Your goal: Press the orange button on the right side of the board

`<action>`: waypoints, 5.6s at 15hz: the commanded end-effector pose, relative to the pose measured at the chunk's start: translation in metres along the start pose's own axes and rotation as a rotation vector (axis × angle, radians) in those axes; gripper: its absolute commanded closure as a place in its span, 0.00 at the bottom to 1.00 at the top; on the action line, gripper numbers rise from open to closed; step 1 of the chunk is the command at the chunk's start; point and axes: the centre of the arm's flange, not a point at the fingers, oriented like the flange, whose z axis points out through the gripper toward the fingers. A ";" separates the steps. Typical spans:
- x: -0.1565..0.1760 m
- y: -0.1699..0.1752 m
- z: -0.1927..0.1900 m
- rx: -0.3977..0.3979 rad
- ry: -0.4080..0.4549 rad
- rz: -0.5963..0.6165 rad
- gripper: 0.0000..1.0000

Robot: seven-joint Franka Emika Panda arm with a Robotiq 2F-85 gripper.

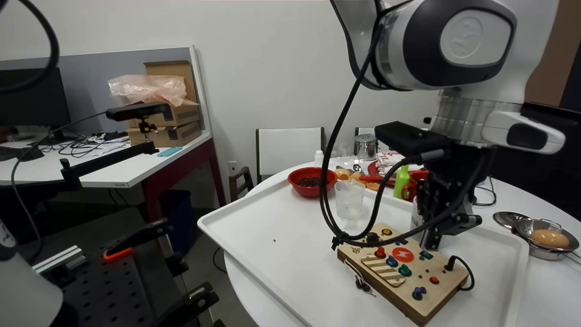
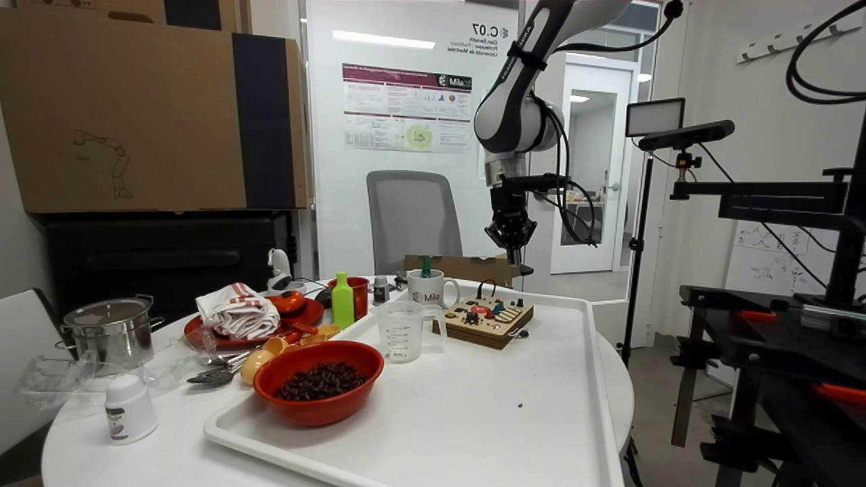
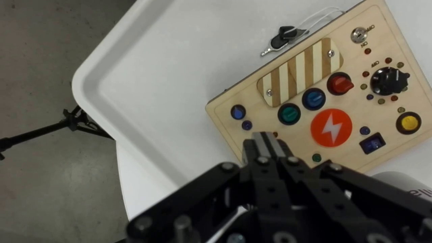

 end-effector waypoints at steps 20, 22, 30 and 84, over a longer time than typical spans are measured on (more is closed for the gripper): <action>0.036 -0.026 0.060 -0.011 0.123 0.015 0.98; 0.039 -0.026 0.063 -0.015 0.123 0.015 0.98; 0.049 -0.029 0.072 -0.033 0.127 0.026 0.98; 0.028 -0.036 0.071 -0.099 0.062 0.011 0.98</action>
